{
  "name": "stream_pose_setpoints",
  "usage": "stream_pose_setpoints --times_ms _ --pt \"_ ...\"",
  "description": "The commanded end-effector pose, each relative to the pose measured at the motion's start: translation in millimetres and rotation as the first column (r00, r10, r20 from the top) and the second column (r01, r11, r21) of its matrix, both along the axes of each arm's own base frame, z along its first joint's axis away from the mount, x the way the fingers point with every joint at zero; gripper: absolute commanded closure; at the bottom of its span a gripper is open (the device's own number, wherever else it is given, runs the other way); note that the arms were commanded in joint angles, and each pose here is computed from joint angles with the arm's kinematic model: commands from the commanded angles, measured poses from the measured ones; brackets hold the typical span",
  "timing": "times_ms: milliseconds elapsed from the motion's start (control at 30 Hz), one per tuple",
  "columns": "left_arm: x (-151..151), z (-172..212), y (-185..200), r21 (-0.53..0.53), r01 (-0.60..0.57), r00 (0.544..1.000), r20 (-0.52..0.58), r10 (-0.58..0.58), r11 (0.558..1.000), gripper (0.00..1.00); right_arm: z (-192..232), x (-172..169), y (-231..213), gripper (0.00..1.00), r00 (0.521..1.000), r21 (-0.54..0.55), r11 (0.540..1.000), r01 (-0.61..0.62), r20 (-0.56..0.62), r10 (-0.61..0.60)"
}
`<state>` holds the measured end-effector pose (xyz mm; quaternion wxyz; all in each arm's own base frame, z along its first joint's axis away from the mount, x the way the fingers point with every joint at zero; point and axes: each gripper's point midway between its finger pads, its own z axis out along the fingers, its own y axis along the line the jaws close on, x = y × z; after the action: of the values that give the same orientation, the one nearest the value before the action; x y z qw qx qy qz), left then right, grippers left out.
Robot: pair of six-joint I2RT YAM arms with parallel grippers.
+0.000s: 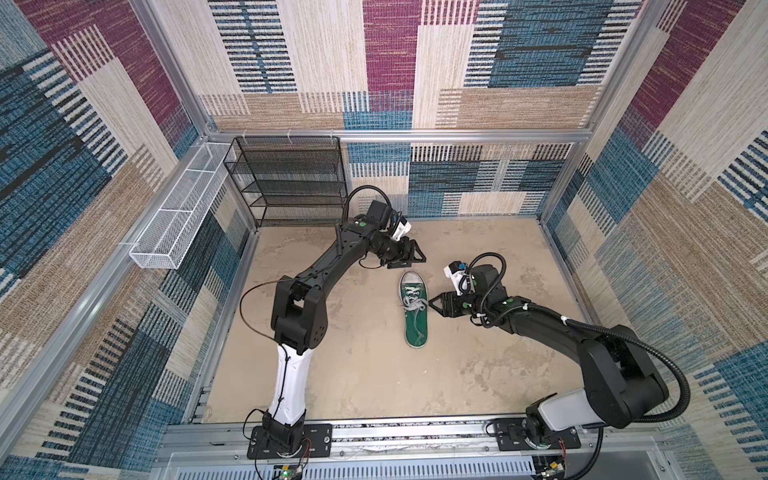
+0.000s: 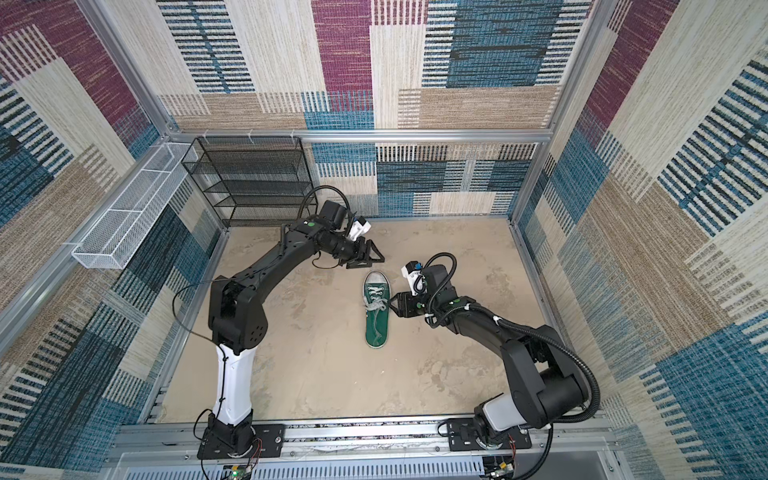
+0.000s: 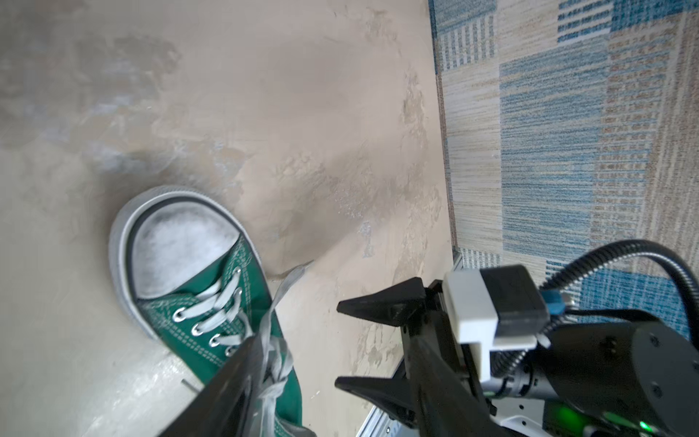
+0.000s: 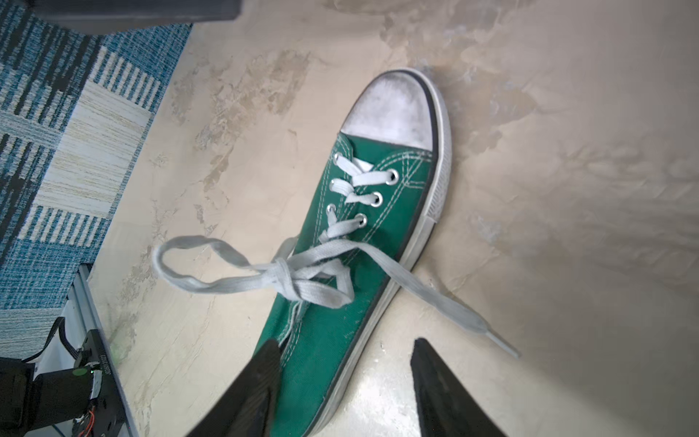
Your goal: Tie the shoes
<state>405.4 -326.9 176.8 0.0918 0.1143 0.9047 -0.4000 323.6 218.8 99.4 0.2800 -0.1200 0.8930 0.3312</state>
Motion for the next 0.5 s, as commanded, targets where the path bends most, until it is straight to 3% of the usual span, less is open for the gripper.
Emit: stream_pose_setpoints --times_ms 0,200,300,467 --pt "-9.7 -2.3 12.8 0.019 -0.008 0.999 0.045 0.008 1.000 0.35 -0.9 3.1 3.1 0.42 0.999 0.025 0.999 0.019 -0.033 -0.019" --pt "-41.9 -30.5 30.4 0.016 -0.057 0.998 0.024 0.057 0.998 0.32 -8.4 0.7 7.1 0.42 0.998 0.038 0.999 0.005 -0.068 -0.003" --pt "-48.6 -40.6 33.1 -0.007 -0.085 0.996 0.038 0.086 0.996 0.26 -10.8 0.4 8.5 0.43 0.997 0.041 0.999 -0.001 -0.078 0.004" --pt "-52.4 -41.6 23.1 -0.134 -0.089 0.987 0.123 0.106 0.987 0.18 -10.4 2.6 8.8 0.43 0.997 0.033 0.999 -0.004 -0.078 0.007"
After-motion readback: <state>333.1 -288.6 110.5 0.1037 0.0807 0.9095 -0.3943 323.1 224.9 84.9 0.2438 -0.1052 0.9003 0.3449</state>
